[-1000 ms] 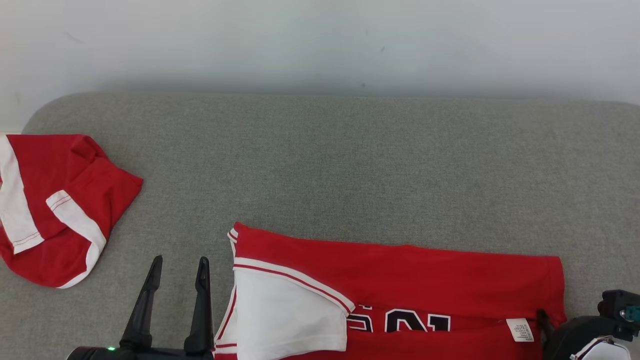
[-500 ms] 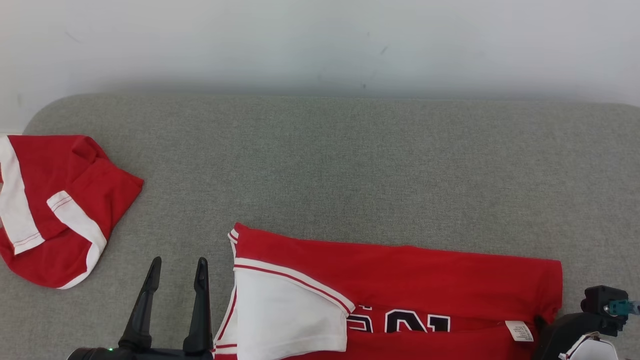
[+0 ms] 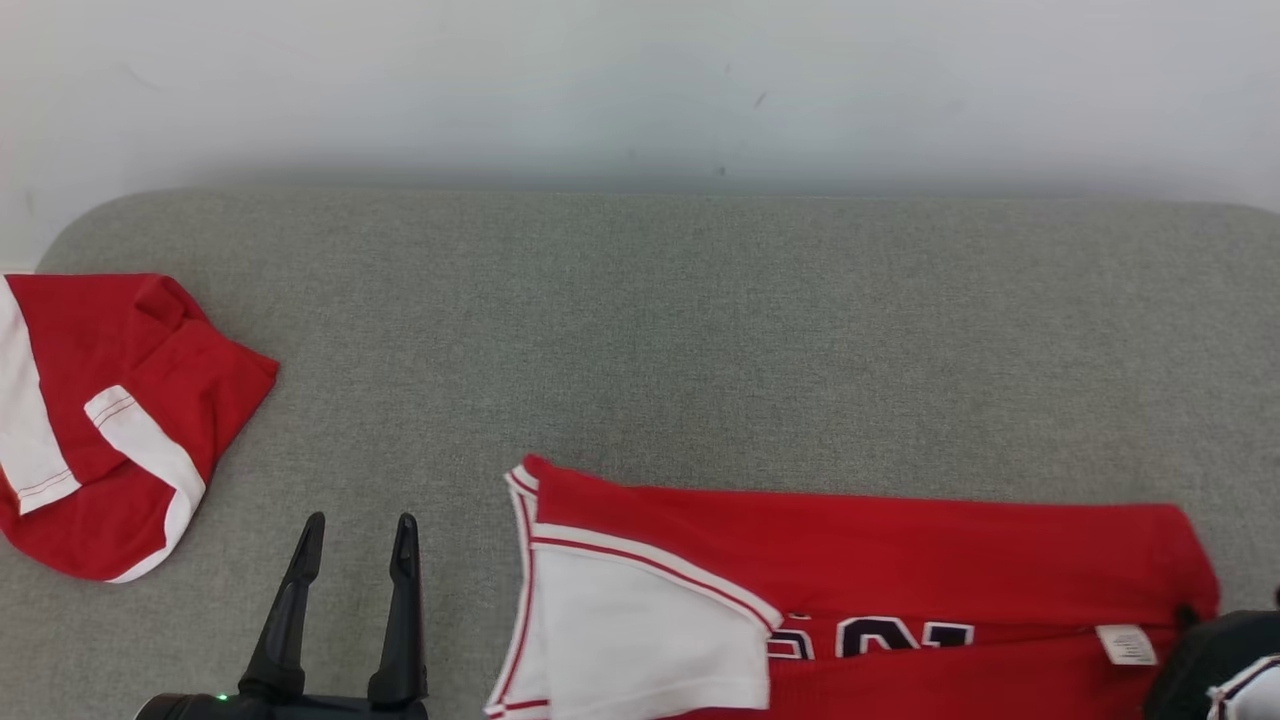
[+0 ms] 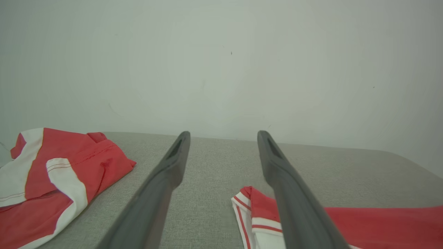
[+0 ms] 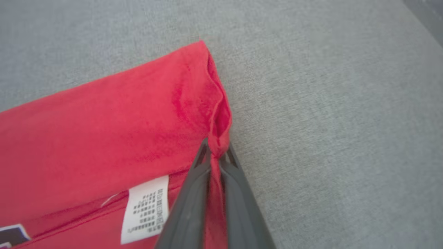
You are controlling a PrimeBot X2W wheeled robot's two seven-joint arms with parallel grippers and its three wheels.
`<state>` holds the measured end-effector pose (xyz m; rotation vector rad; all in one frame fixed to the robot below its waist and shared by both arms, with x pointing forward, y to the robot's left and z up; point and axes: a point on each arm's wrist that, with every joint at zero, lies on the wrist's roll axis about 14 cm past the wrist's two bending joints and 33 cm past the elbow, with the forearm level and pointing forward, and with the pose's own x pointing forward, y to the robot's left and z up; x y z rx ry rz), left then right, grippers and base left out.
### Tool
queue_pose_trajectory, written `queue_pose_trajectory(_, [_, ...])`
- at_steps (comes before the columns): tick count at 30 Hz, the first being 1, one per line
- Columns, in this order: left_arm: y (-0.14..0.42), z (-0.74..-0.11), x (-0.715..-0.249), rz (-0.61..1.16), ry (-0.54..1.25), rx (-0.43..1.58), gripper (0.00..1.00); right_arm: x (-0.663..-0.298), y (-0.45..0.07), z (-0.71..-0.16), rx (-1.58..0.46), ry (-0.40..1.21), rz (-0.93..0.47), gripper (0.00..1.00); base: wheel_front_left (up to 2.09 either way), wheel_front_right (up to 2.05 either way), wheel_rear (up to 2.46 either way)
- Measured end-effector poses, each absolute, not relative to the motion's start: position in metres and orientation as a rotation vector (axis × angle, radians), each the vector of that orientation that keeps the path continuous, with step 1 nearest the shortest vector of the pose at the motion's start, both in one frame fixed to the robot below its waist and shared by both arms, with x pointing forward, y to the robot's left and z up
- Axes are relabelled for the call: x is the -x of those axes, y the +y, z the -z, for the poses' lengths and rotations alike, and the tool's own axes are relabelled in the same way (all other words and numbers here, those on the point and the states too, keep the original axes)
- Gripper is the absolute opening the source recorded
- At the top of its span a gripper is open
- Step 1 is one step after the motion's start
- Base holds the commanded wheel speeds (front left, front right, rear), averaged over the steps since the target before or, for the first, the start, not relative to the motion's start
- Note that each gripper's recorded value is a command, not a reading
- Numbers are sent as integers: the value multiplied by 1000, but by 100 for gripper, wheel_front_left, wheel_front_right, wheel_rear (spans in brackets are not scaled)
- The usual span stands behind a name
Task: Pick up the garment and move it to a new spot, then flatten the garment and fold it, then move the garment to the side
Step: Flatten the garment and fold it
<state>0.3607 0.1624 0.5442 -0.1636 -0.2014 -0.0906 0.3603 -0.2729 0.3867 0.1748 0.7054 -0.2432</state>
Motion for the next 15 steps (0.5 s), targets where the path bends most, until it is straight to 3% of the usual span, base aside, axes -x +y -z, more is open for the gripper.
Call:
queue_pose_trajectory(10, [160,-549,-361,95,-218,165,100,-342,-342,-434,-80,587,451,0,0,0,0])
queue_pose_trajectory(15, [156,-552,-361,107,-226,168,100,-344,-337,-450,-51,551,426,0,0,0,0])
